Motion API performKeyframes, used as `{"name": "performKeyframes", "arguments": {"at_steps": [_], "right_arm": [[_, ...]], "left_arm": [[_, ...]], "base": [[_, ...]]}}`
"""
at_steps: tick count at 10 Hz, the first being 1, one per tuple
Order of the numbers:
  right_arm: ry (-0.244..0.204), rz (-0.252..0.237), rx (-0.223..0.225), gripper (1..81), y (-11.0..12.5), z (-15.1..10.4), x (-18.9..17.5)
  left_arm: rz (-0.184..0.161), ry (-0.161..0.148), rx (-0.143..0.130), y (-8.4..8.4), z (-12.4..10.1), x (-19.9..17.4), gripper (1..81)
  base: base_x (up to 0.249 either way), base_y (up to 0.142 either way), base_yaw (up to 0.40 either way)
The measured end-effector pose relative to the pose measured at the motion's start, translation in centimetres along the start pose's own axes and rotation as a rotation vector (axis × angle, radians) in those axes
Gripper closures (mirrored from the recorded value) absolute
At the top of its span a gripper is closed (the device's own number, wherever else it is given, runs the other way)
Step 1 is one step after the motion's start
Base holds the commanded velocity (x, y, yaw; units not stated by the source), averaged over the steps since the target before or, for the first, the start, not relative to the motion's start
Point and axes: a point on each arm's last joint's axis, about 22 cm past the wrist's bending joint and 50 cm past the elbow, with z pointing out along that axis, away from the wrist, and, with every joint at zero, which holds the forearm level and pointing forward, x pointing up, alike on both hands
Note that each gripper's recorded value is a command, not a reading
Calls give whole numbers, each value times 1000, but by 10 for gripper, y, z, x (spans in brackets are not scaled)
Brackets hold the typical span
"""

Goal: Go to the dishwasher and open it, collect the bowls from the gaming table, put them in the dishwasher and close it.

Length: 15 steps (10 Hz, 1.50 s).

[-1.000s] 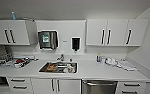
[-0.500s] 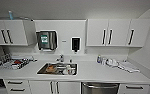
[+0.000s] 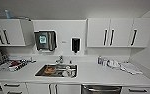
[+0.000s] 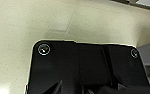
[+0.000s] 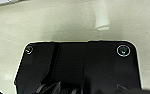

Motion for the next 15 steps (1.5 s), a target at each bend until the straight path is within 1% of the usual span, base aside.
{"name": "performKeyframes", "arguments": {"at_steps": [12,15], "right_arm": [[-2,3,0,10,0,0,-2],[8,1,0,10,0,0,6]], "left_arm": [[0,0,0,0,0,0,10],[2,9,-1,1,1,7,10]], "base": [[109,0,0],[25,0,0]]}}
